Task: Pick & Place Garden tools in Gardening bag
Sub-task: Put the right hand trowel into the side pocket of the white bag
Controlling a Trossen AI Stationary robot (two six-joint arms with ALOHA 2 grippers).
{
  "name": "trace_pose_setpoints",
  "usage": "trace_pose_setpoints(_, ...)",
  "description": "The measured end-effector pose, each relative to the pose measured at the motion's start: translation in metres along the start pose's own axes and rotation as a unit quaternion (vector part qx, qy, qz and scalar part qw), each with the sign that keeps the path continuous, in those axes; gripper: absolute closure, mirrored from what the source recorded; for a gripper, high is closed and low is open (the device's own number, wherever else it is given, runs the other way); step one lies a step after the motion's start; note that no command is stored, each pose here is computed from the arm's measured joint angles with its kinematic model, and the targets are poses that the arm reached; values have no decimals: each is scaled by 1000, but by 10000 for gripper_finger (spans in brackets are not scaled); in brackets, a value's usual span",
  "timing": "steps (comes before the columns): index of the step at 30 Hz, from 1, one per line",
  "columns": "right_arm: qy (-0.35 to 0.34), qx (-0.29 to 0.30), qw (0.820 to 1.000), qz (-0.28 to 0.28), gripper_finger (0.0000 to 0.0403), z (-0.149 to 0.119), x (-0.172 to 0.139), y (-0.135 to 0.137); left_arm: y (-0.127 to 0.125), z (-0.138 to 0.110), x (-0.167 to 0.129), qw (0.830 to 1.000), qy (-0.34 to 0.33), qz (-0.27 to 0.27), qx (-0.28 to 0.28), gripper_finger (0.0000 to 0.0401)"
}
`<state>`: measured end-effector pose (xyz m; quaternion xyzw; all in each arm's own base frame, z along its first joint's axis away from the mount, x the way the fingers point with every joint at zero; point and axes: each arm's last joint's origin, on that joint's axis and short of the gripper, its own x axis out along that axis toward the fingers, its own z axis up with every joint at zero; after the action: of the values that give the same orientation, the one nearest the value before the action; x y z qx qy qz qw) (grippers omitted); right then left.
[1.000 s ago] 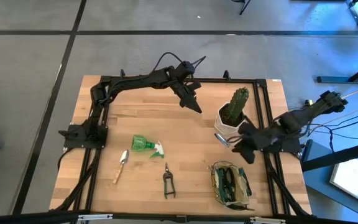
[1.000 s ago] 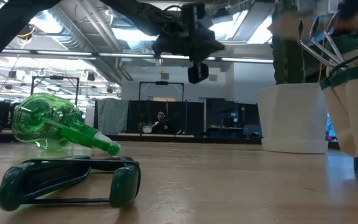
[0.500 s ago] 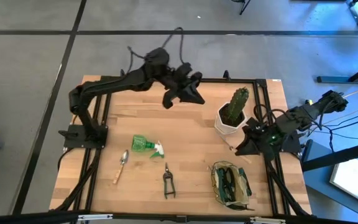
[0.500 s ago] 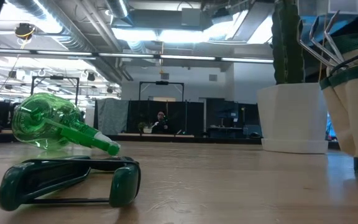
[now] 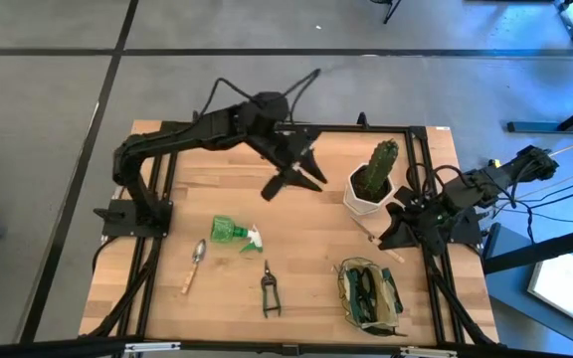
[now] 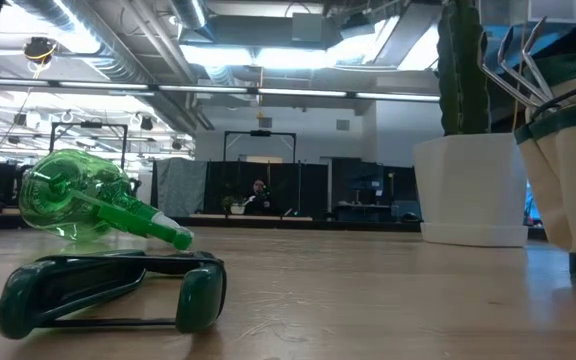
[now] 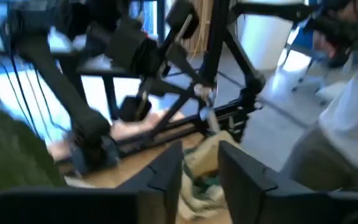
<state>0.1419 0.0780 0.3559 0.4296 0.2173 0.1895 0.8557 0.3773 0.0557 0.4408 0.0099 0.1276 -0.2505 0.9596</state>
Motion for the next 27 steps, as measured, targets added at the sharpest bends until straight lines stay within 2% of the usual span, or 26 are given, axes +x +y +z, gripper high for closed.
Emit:
trace_pose_setpoints(4, 2, 3, 1000, 1, 348, 3, 0, -2, 8, 8, 8, 999, 14, 5, 46, 262)
trace_pose_setpoints(6, 5, 5, 1000, 3, 348, 4, 0, -3, 12, 6, 12, 998, 28, 4, 50, 248)
trace_pose_setpoints(10, 14, 2, 1000, 10, 348, 8, -1, -5, 7, 3, 26, 996, 39, -17, 83, 234)
trace_pose_setpoints(15, 14, 2, 1000, 11, 348, 12, -2, -9, -6, 5, 36, 996, 44, -17, 81, 228)
trace_pose_setpoints(18, 6, -10, 1000, 7, 348, 15, -3, -10, -10, 6, 40, 998, 48, 11, 42, 228)
trace_pose_setpoints(22, -1, -40, 999, 15, 348, 16, -5, -9, -10, 7, 42, 993, 51, 79, -64, 228)
trace_pose_setpoints(25, -17, -73, 997, 29, 348, 16, -5, -3, -9, 6, 44, 987, 42, 84, -130, 232)
trace_pose_setpoints(27, -38, -97, 994, 19, 348, 12, -4, 0, -11, -1, 51, 982, 54, 80, -165, 237)
